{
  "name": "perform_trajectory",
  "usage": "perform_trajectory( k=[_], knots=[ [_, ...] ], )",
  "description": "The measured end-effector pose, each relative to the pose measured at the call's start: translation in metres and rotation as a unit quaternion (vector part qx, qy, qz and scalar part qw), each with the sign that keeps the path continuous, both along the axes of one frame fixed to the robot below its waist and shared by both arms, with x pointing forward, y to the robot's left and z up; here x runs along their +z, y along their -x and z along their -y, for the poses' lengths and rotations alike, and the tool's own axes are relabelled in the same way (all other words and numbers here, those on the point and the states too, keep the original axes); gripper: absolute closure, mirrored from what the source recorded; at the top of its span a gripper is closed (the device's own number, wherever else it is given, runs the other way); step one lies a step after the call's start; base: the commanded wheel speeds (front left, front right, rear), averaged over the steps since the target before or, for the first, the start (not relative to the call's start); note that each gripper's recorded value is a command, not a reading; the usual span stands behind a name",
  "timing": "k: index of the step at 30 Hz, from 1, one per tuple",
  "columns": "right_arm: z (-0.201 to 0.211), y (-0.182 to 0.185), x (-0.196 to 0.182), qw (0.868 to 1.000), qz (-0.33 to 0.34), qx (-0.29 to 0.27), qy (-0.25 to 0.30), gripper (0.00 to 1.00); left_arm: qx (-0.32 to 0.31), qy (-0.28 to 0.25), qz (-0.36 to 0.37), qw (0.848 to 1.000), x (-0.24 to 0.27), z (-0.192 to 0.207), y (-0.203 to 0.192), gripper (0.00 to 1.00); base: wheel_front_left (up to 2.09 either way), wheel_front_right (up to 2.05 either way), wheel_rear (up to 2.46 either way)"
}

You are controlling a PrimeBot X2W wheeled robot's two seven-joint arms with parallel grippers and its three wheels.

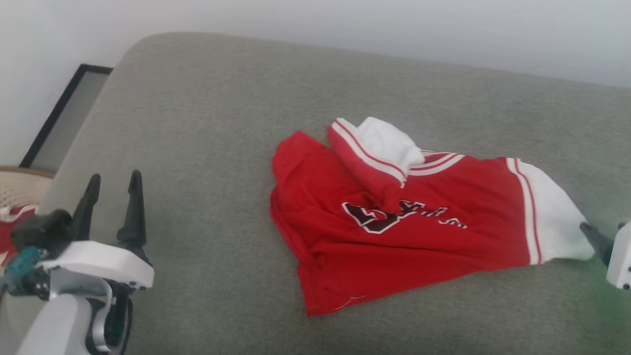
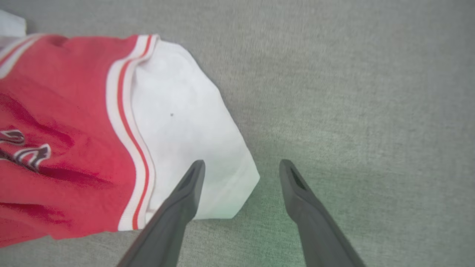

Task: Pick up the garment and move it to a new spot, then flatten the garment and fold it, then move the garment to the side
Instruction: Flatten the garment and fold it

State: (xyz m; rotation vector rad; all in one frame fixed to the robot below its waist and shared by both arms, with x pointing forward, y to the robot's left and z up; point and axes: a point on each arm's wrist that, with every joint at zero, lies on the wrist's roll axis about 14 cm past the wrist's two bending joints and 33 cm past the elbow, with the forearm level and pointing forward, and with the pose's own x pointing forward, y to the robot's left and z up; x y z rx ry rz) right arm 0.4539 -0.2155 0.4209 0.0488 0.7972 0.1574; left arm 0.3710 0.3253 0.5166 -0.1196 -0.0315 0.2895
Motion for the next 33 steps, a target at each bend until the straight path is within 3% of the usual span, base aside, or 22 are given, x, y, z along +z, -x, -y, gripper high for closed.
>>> perform_trajectory(
  k=[8, 18, 25, 33],
  knots=[
    [0.01, -0.012, 0.063, 0.99, 0.141, -0.019, -0.01, 0.0, -0.062, -0.016, 0.0, 0.998, 0.019, 0.021, -0.031, 0.0, 0.0, 0.0, 0.0],
    [0.02, -0.004, 0.121, 0.952, 0.301, -0.055, -0.017, 0.0, -0.187, -0.031, -0.034, 0.981, 0.033, 0.081, -0.074, 0.0, 0.0, 0.0, 0.0],
    [0.034, 0.008, 0.141, 0.924, 0.371, -0.095, -0.013, 0.0, -0.275, -0.034, -0.115, 0.954, 0.018, 0.126, -0.098, 0.0, 0.0, 0.0, 0.0],
    [0.045, 0.015, 0.133, 0.921, 0.369, -0.122, -0.017, 0.0, -0.336, -0.041, -0.238, 0.91, -0.015, 0.166, -0.118, 0.0, 0.0, 0.0, 0.0]
  ],
)
